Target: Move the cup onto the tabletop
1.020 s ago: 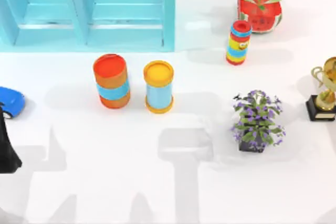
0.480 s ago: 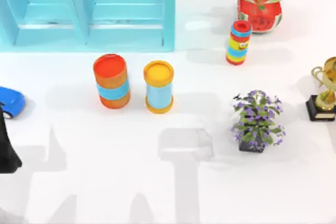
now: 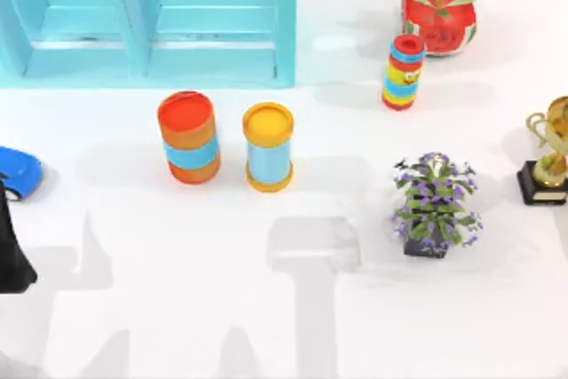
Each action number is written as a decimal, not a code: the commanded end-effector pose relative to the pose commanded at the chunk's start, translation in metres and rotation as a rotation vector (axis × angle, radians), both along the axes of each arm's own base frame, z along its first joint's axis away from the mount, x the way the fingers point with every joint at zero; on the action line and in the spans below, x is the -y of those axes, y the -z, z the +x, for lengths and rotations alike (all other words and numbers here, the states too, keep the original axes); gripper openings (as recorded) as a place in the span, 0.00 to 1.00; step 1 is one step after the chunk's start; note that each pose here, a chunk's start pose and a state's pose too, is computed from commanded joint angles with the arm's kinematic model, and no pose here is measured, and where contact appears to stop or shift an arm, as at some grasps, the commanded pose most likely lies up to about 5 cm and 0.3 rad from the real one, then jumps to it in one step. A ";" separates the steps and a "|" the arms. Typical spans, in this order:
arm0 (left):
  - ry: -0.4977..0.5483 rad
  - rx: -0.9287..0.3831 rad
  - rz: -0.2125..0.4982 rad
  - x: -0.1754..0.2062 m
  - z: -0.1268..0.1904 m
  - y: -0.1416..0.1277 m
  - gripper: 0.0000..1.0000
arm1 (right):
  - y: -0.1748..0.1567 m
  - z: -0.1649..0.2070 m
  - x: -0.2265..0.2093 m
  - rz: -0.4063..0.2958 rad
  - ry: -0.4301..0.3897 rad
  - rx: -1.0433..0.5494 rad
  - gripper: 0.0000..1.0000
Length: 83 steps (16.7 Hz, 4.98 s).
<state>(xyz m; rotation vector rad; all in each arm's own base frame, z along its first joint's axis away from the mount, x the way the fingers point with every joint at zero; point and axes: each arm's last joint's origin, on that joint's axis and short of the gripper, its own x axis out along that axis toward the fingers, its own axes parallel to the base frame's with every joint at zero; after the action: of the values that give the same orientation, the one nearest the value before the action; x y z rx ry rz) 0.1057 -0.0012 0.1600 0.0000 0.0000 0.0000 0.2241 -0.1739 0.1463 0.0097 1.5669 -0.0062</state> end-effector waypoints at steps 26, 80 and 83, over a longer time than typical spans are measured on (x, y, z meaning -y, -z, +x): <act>0.000 0.000 0.000 0.000 0.000 0.000 1.00 | -0.061 0.010 -0.059 0.000 0.001 -0.001 0.00; 0.000 0.000 0.000 0.000 0.000 0.000 1.00 | -0.035 0.014 -0.522 0.050 0.000 0.047 0.08; 0.000 0.000 0.000 0.000 0.000 0.000 1.00 | -0.035 0.014 -0.522 0.050 0.000 0.047 0.30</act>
<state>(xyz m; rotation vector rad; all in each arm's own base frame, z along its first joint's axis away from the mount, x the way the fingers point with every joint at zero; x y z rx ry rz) 0.1057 -0.0012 0.1600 0.0000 0.0000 0.0000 0.2385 0.3481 0.1814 0.0486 1.5200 0.0332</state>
